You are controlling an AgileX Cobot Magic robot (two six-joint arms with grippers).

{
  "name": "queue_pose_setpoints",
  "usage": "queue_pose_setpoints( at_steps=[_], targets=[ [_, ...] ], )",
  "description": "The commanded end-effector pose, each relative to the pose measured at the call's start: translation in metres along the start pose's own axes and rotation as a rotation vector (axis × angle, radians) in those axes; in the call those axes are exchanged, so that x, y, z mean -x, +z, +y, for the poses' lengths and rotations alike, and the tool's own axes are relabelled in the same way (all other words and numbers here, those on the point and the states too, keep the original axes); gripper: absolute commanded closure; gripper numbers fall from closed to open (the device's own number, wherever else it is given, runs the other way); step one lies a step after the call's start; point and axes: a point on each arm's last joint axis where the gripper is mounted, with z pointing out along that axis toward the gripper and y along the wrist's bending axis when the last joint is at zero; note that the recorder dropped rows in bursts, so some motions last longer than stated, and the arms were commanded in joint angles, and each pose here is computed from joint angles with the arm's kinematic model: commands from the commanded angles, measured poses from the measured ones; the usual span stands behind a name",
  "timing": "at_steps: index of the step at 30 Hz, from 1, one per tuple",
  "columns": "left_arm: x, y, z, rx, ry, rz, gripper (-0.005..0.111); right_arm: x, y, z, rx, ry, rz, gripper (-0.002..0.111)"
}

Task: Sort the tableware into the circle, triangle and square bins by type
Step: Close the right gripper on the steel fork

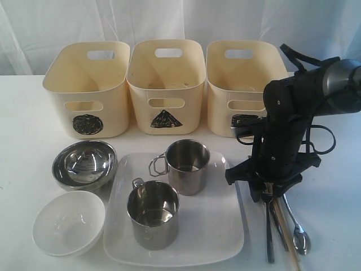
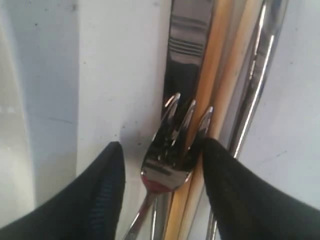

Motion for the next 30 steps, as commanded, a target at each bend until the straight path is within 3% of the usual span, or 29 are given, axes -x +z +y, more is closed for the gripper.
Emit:
queue_pose_setpoints(
  at_steps=[1, 5, 13, 30],
  targets=[
    [-0.0009, 0.0002, 0.0001, 0.002, -0.005, -0.003, 0.107, -0.0019, 0.0020, -0.0011, -0.010, 0.023, 0.014, 0.062],
    [-0.0009, 0.0002, 0.0001, 0.002, -0.005, -0.003, 0.107, -0.0027, 0.0020, -0.0013, -0.011, 0.022, 0.023, 0.063],
    [-0.0009, 0.0002, 0.0001, 0.002, -0.005, -0.003, 0.107, -0.0045, 0.0019, -0.0016, -0.015, 0.023, 0.043, 0.078],
    [-0.0009, 0.0002, 0.0001, 0.002, -0.005, -0.003, 0.107, -0.0070, 0.0013, -0.0014, -0.015, 0.052, 0.074, 0.078]
  ],
)
